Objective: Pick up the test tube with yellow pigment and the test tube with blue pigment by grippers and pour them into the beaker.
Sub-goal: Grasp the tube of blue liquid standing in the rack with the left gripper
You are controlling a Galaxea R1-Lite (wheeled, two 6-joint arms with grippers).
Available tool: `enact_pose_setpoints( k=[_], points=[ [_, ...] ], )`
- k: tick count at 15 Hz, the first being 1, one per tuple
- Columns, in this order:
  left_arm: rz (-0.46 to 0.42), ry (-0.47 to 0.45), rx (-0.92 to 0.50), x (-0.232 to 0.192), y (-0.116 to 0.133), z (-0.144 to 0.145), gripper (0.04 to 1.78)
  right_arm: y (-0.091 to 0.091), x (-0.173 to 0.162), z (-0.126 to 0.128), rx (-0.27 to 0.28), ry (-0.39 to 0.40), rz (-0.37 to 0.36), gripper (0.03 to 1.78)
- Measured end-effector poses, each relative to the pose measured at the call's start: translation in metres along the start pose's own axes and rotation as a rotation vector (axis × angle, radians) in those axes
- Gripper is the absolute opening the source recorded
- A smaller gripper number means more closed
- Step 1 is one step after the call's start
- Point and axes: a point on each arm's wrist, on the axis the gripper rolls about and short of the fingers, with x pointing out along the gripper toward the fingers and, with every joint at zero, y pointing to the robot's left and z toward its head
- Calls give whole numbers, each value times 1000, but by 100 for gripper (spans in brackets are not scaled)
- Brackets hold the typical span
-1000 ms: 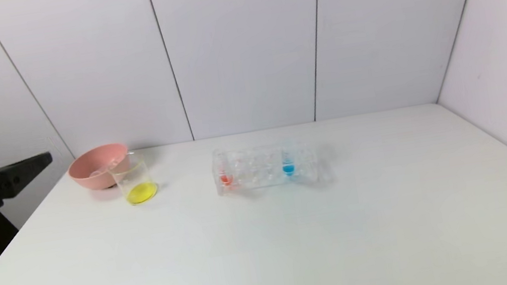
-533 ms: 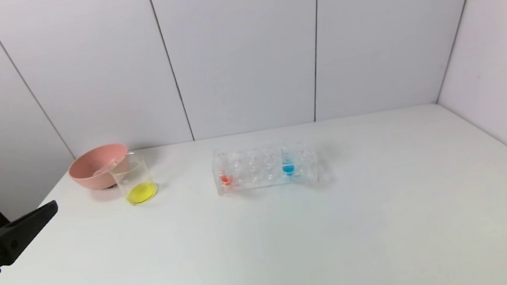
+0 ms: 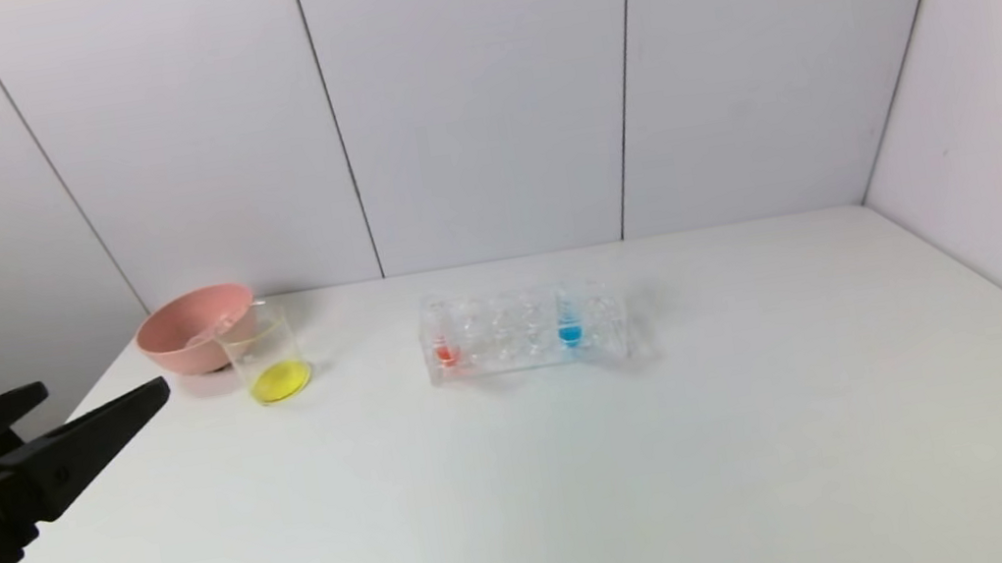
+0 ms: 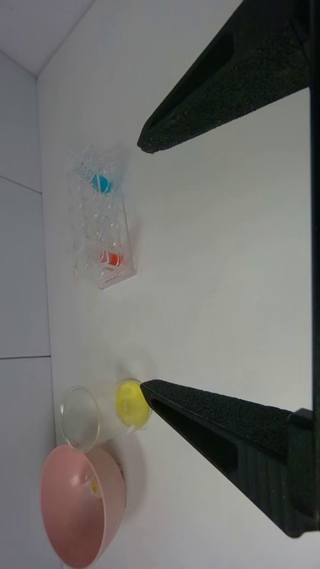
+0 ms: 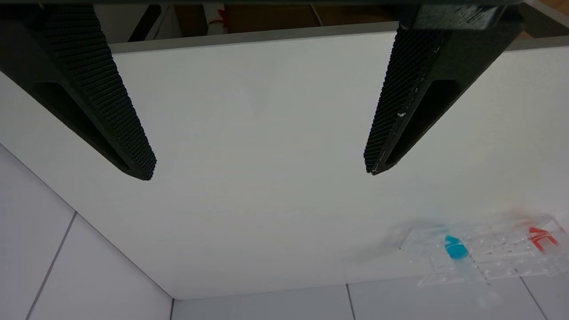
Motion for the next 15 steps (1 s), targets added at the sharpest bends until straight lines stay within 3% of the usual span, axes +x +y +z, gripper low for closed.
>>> enact_pose_setpoints(
  k=[6, 15],
  points=[
    [-33, 24, 22, 62, -18, -8, 178, 0, 0, 0, 0, 0, 0, 171],
    [-73, -16, 38, 156, -76, -37, 178, 0, 0, 0, 0, 0, 0, 171]
  ],
)
